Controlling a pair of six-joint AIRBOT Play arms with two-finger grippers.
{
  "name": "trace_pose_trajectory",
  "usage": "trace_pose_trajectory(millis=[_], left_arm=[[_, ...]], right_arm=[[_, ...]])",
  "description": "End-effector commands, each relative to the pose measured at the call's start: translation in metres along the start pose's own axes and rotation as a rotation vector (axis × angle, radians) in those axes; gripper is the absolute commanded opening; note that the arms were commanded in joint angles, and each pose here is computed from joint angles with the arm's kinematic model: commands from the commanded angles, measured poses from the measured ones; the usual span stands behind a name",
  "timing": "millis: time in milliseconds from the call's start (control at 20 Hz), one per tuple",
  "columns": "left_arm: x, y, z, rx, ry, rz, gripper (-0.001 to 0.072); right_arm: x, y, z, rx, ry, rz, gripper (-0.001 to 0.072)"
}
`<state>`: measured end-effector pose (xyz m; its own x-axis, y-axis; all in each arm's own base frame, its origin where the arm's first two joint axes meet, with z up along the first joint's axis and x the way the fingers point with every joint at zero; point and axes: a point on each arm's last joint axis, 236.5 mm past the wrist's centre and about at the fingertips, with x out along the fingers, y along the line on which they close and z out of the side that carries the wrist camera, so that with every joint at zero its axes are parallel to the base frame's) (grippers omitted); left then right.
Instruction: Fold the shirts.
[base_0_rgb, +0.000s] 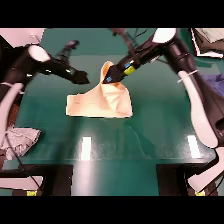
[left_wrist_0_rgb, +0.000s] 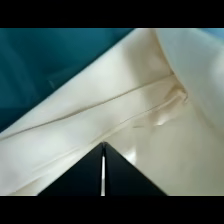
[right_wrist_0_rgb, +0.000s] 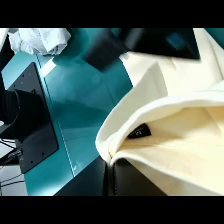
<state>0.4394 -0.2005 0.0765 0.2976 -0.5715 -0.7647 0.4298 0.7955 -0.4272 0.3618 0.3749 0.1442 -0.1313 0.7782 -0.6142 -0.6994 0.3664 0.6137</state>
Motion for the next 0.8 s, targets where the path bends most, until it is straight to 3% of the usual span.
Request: trace_pose_trajectory(millis=[0, 150, 200, 300, 350, 550, 750], left_arm=[[-0.077, 0.022, 0.005, 0.008, -0.082, 0.101, 0.0024], [-0.119, 0.022, 0.011, 0.010, -0.165, 0.138, 0.0025], [-0.127, 0.022, 0.013, 0.011, -0.184, 0.147, 0.0025], [-0.135, 0.021, 0.013, 0.013, -0.195, 0.154, 0.0025], [-0.135, 0.022, 0.011, 0.015, -0.188, 0.159, 0.0025], [-0.133, 0.020, 0.001, 0.013, -0.147, 0.147, 0.0025], [-0.125, 0.023, -0.006, -0.002, -0.125, 0.142, 0.0025]], right_arm=[[0.055, -0.003, 0.007, -0.055, -0.007, 0.015, 0.0020], [0.119, -0.007, 0.022, -0.160, -0.072, -0.001, 0.0024], [0.137, -0.006, 0.032, -0.188, -0.123, -0.015, 0.0085], [0.154, -0.001, 0.054, -0.221, -0.223, -0.053, 0.0649], [0.151, 0.002, 0.057, -0.234, -0.233, -0.064, 0.0707], [0.094, -0.040, 0.010, -0.161, -0.023, -0.210, 0.0569], [0.027, -0.099, -0.058, 0.080, 0.079, -0.260, 0.0569]])
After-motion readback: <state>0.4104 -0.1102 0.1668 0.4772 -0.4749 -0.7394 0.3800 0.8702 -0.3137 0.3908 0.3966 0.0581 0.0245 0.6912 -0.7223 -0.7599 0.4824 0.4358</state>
